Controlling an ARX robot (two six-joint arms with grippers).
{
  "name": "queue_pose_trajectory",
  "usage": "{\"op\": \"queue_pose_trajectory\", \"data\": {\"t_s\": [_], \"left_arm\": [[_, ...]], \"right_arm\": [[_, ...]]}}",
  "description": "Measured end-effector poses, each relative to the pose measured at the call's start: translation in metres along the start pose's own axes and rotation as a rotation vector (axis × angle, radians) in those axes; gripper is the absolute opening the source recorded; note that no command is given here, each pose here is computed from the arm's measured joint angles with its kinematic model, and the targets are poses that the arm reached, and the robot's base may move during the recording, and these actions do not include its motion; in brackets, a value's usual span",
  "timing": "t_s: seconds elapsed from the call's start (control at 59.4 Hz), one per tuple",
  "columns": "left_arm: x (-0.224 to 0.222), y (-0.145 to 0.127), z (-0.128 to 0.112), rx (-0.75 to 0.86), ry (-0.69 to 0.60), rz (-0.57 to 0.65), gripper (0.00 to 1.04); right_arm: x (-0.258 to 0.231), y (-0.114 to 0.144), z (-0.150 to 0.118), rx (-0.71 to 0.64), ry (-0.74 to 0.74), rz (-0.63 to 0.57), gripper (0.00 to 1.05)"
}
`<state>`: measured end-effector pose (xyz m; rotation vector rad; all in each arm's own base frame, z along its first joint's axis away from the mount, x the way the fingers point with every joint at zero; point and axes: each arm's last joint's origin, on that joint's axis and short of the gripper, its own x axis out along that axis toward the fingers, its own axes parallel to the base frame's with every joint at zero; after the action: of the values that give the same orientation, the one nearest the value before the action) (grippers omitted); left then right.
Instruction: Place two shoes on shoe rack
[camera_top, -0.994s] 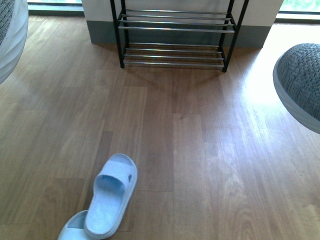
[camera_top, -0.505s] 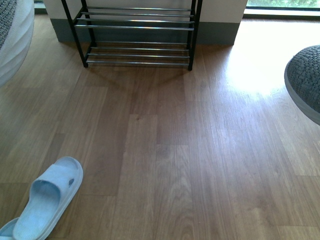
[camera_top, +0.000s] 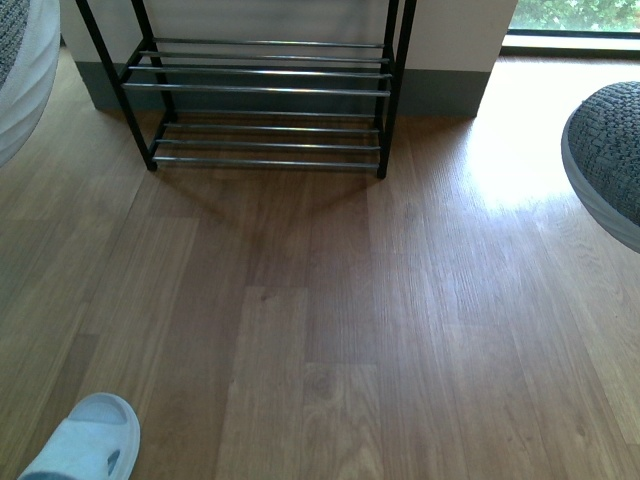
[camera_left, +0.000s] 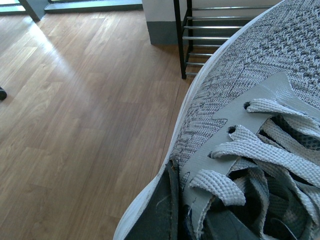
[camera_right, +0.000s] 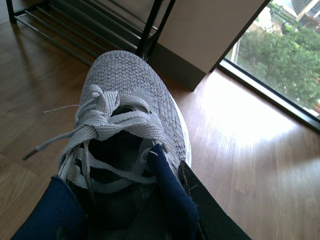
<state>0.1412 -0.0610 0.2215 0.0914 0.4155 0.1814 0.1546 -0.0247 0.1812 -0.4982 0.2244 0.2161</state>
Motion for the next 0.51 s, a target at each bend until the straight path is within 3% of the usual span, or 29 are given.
{"op": "queue_pose_trajectory", "data": {"t_s": [0.505], "left_arm": [[0.0001,0.0003,0.0001,0.0,-0.001,0.008,0.01]], "right_arm": [[0.0001,0.0003,0.0001,0.0,-0.003,0.005,0.01]]}}
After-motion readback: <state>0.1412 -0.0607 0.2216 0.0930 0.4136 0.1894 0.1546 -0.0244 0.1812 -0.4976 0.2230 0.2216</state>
